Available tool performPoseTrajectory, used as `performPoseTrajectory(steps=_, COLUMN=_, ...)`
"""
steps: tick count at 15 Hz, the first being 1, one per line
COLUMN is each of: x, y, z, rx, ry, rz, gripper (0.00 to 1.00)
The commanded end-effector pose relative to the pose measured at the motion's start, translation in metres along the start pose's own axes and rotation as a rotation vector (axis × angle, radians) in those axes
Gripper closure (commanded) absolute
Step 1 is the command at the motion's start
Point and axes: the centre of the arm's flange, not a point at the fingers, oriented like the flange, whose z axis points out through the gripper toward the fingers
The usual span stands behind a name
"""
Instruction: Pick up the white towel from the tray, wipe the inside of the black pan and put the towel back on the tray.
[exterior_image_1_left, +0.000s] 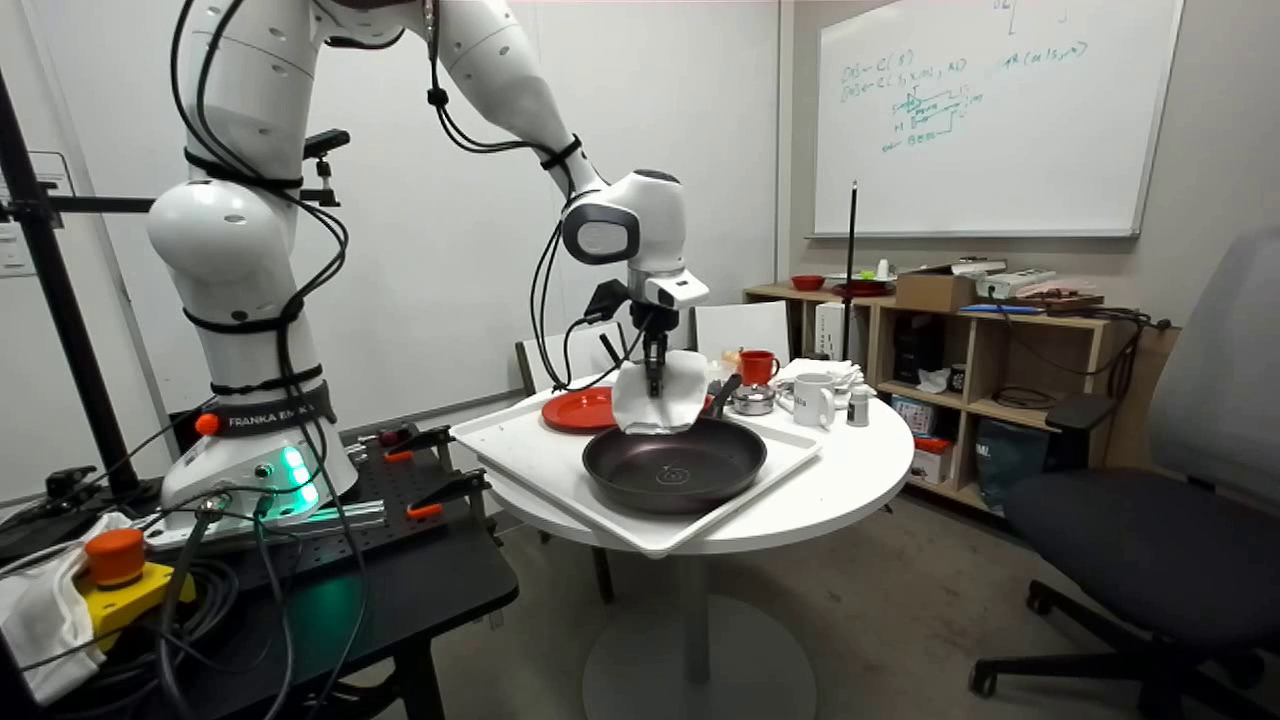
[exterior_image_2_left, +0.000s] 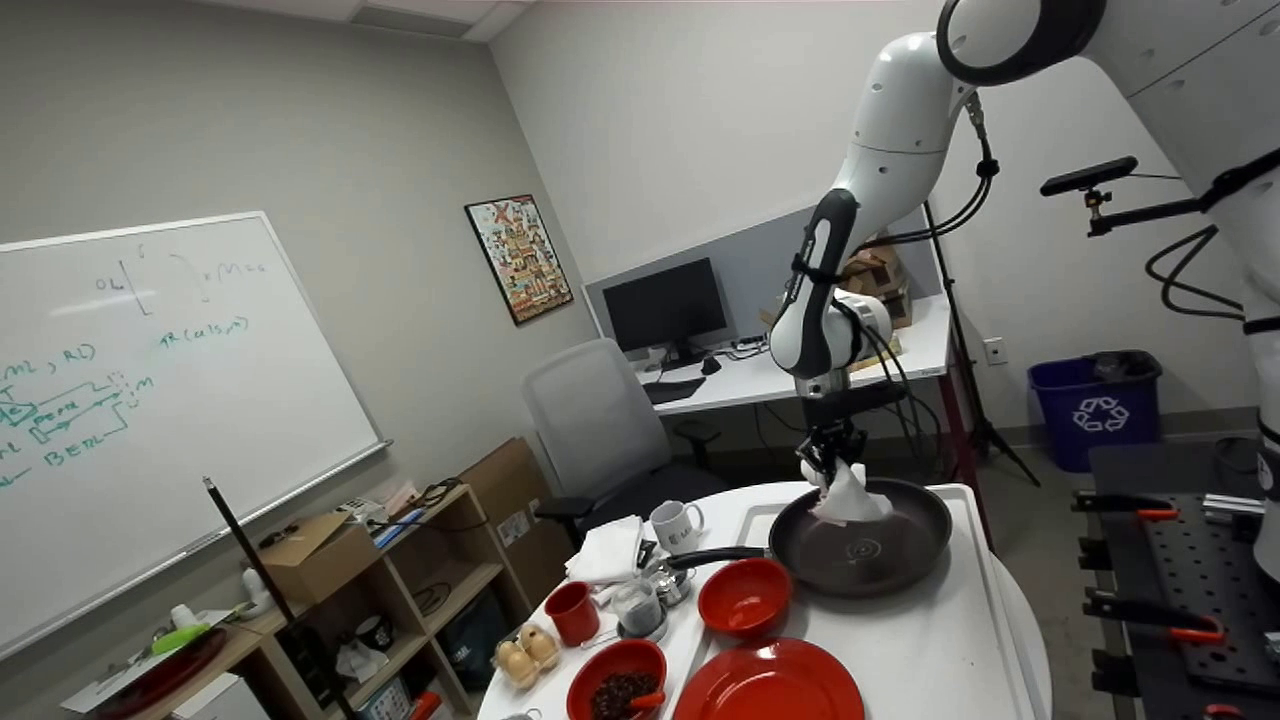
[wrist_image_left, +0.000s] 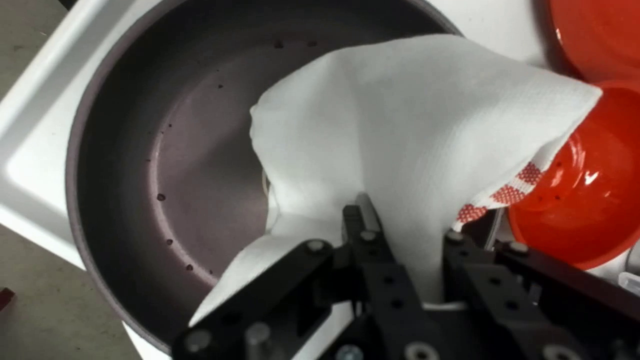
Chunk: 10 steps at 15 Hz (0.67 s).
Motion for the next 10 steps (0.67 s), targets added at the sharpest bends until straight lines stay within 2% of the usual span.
performPoseTrajectory(steps=1, x=0.016, y=0.007, z=0.023, rx=-0.072, ry=0.073, rz=0.059, gripper=0.94)
performPoseTrajectory(steps=4, x=0.027, y=0.024, z=0.048, rx=-0.133, ry=0.095, rz=0.087, gripper=0.94)
performPoseTrajectory(steps=10, x=0.035, y=0.055, z=0.088, rx=-0.243, ry=-0.001, rz=0.071, gripper=0.94)
